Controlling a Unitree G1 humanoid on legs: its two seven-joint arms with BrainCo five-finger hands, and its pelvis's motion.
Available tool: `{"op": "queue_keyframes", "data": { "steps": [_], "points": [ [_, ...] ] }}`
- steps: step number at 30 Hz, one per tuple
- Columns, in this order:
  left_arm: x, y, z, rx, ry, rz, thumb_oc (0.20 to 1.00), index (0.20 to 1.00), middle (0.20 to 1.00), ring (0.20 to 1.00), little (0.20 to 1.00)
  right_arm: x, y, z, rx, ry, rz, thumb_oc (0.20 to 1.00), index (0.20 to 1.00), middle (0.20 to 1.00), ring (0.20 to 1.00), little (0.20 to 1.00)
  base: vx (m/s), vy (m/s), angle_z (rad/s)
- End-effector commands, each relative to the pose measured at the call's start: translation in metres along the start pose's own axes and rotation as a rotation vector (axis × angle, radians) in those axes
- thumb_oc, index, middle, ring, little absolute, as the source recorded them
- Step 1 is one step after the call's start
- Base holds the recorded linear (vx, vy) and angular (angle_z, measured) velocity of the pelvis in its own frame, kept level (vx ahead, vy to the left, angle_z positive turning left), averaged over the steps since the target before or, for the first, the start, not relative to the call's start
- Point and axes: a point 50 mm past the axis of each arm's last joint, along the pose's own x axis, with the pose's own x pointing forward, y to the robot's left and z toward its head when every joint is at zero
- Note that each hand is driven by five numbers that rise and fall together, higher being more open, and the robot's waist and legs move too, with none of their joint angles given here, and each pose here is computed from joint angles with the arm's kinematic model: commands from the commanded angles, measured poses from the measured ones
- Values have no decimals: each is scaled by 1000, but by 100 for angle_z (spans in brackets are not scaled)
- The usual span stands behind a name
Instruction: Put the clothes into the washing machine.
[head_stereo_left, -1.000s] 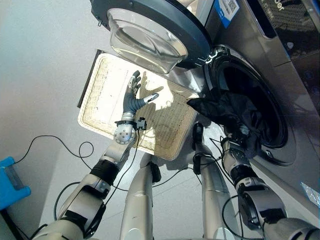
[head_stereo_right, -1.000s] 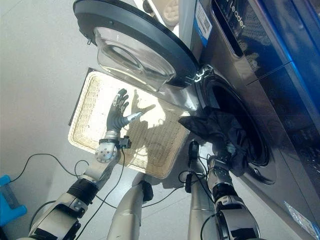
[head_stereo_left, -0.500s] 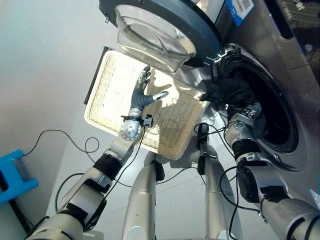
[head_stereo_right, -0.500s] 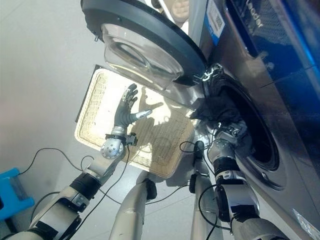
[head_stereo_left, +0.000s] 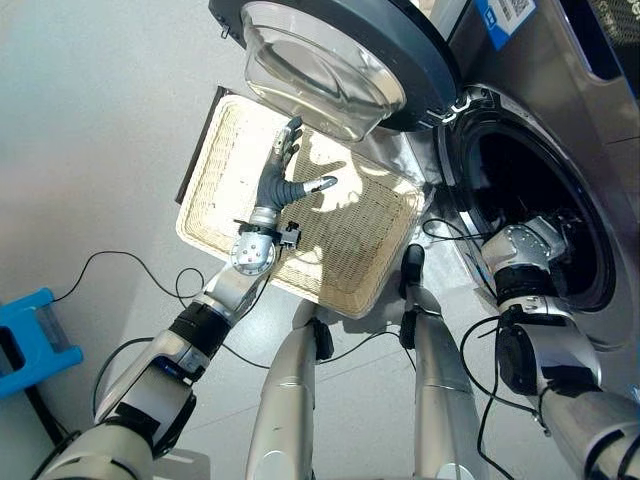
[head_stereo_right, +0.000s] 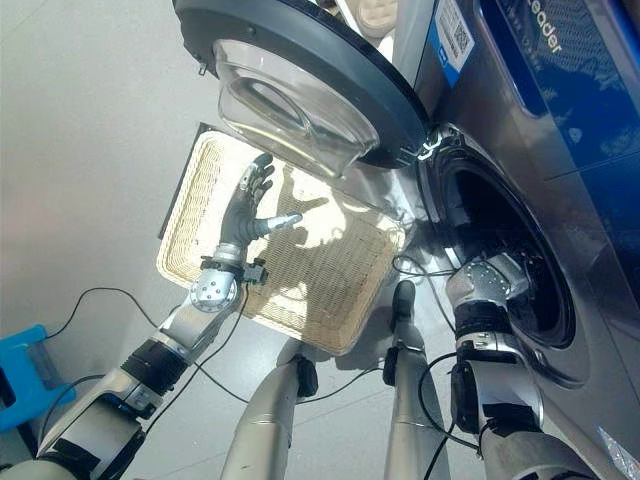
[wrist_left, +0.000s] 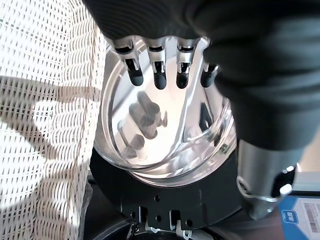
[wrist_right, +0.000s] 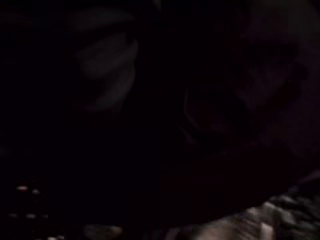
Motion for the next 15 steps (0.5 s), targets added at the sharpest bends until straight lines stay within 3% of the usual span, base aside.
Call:
{"op": "queue_keyframes", "data": {
  "steps": [1,9,15],
  "points": [
    [5,-2,17,-22,-92,-6,1000,1000,1000,1000,1000,22,27,37,13,-166,129,200,200,200,200,200,22,21,-3],
    [5,-4,17,-14,-98,1,1000,1000,1000,1000,1000,27,40,43,37,-174,194,200,200,200,200,200,0,0,0],
    [8,-8,20,3,-118,-7,1000,1000,1000,1000,1000,17,45,17,44,-40,265,200,200,200,200,200,0,-1,-1]
  ]
}}
